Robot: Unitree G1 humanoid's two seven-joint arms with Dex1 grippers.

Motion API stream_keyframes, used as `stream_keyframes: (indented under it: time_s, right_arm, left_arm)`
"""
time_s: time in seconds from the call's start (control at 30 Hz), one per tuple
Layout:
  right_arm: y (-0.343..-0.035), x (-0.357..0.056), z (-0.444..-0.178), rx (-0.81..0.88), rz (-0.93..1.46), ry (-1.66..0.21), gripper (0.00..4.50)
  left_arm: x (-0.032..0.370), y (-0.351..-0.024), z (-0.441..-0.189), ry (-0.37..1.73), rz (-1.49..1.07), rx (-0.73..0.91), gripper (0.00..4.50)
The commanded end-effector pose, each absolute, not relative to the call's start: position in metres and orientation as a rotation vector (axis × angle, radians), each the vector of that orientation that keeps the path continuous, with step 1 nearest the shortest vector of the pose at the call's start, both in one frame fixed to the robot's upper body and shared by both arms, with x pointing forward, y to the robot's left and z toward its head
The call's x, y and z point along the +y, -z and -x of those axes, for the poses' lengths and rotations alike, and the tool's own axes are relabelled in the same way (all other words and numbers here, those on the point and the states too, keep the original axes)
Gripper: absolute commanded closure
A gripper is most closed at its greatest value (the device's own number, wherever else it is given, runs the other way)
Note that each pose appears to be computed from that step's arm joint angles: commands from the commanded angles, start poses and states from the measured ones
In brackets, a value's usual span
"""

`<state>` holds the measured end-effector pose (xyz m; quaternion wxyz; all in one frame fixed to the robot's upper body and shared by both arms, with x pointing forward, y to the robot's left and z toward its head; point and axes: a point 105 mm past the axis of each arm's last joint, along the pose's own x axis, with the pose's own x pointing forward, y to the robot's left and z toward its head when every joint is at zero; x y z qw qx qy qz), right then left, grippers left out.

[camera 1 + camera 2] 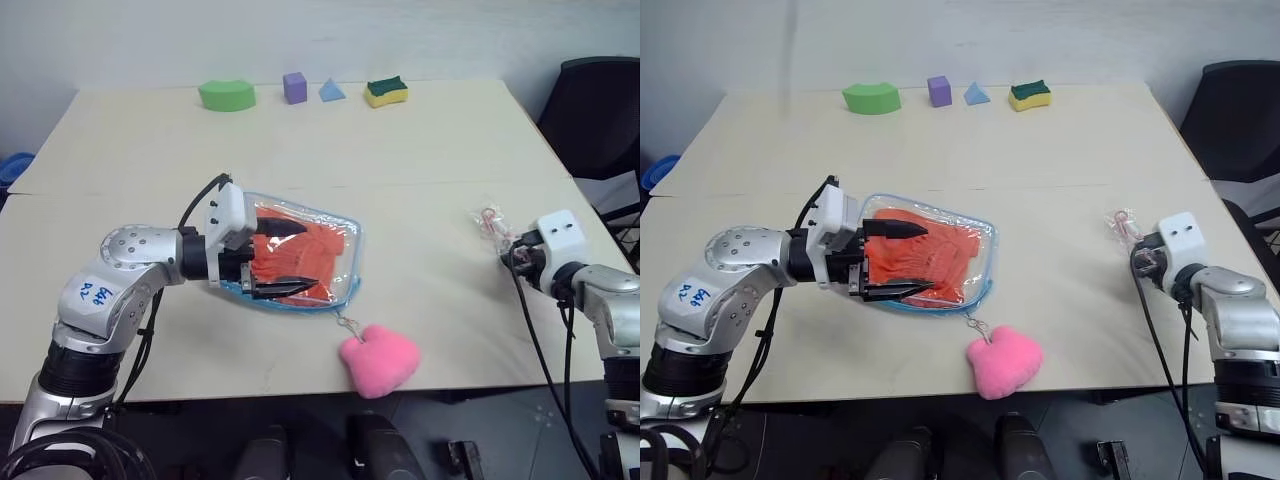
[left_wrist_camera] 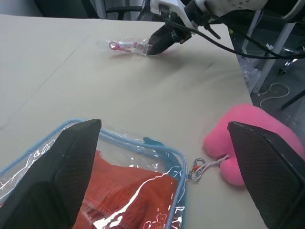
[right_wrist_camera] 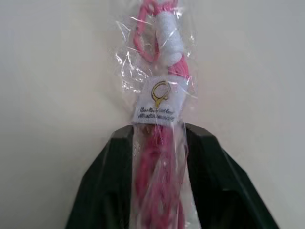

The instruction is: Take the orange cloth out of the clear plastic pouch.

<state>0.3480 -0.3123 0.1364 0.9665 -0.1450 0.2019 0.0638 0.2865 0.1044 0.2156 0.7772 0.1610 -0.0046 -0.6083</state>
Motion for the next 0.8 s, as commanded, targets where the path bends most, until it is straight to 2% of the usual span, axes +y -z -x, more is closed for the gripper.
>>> stream_keyframes:
  time_s: [0.03, 0.1, 0.2, 0.3, 0.4, 0.57, 0.77, 0.8]
  right_arm:
    - [-0.164, -0.309, -0.345, 0.332, 0.321, -0.149, 1.71]
    - [-0.173, -0.309, -0.343, 0.316, 0.353, -0.171, 0.99]
    - [-0.198, -0.291, -0.334, 0.277, 0.43, -0.337, 0.01]
    - [-0.219, -0.268, -0.316, 0.261, 0.516, -0.559, 0.01]
    - [-0.228, -0.239, -0.289, 0.27, 0.578, -0.821, 0.01]
    - [-0.234, -0.196, -0.254, 0.272, 0.579, -1.136, 0.01]
    - [-0.234, -0.173, -0.243, 0.243, 0.598, -1.237, 0.01]
    - [-0.233, -0.171, -0.242, 0.242, 0.596, -1.247, 0.0]
  left_arm:
    - [0.109, -0.219, -0.289, 1.31, -0.398, -0.027, 0.0]
    - [0.117, -0.218, -0.293, 1.286, -0.424, -0.012, 0.0]
    - [0.145, -0.208, -0.3, 1.219, -0.557, 0.045, 0.0]
    - [0.184, -0.198, -0.302, 1.172, -0.719, 0.144, 0.0]
    - [0.213, -0.193, -0.301, 1.151, -0.831, 0.215, 0.0]
    - [0.231, -0.178, -0.302, 1.15, -0.955, 0.261, 0.0]
    - [0.22, -0.165, -0.318, 1.111, -0.94, 0.202, 0.0]
    - [0.219, -0.164, -0.321, 1.099, -0.956, 0.189, 0.18]
